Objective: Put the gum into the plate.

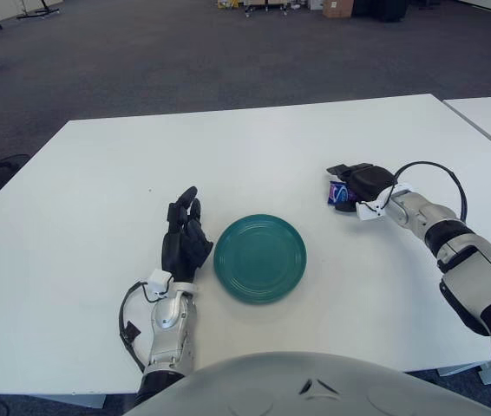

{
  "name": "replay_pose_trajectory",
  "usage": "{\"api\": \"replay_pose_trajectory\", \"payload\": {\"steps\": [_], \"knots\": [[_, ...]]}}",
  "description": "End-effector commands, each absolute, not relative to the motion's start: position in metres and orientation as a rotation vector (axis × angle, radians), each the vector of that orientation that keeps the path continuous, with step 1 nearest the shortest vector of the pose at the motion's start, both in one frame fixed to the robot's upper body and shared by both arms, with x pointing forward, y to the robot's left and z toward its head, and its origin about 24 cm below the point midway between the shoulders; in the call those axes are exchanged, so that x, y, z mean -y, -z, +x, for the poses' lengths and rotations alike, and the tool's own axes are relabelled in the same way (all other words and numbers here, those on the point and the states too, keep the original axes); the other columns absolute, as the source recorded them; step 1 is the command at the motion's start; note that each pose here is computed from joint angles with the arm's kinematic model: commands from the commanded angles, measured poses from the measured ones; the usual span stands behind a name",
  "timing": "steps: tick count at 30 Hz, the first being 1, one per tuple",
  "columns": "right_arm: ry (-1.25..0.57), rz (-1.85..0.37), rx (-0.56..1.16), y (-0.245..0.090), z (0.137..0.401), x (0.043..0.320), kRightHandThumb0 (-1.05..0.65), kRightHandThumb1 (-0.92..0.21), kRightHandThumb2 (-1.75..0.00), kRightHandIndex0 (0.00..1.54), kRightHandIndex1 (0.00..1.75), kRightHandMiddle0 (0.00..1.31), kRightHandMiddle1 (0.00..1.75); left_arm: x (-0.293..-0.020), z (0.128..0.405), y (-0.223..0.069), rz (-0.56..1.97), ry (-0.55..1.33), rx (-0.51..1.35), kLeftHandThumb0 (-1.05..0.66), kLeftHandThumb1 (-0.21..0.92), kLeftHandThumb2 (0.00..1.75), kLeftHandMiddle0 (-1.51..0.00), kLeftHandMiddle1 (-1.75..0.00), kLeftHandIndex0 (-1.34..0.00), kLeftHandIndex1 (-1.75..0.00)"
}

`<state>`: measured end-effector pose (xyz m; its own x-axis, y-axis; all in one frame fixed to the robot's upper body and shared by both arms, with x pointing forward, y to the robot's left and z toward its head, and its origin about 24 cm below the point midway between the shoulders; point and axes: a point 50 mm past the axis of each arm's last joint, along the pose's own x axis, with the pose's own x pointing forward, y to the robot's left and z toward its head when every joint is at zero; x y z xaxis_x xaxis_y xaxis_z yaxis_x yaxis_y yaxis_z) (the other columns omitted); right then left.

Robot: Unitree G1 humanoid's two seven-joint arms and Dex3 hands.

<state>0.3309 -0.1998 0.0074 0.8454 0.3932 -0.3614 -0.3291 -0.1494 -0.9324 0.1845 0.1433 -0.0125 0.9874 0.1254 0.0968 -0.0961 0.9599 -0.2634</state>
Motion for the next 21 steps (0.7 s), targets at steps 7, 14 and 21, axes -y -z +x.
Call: {"api": "replay_pose_trajectory", "payload": {"steps": [7, 14, 21], "knots": [[-0.794, -1.596, -0.134, 0.0334, 0.3006, 0.2038, -0.73, -0.92, -0.56, 0.43, 0.08, 0.02, 0.64, -0.1335, 0.1612, 0.0385, -0.349, -0.174, -0.018, -0.87, 0.92, 0.91, -0.24, 0.00, 0.00, -0.70], [-0.815, -1.510, -0.159, 0.0313, 0.3000, 0.2035, -0.49, -0.78, -0.71, 0.59, 1.26, 0.25, 1.57, -0.1345, 0.1603, 0.0385, -0.351, -0.171, -0.018, -0.86, 0.92, 0.92, -0.23, 0.00, 0.00, -0.70], [-0.792, -1.451, -0.170, 0.0304, 0.3000, 0.2031, -0.41, -0.64, -0.90, 0.68, 1.69, 0.37, 1.73, -0.1356, 0.1596, 0.0383, -0.351, -0.170, -0.018, -0.85, 0.92, 0.92, -0.23, 0.00, 0.00, -0.70]]}}
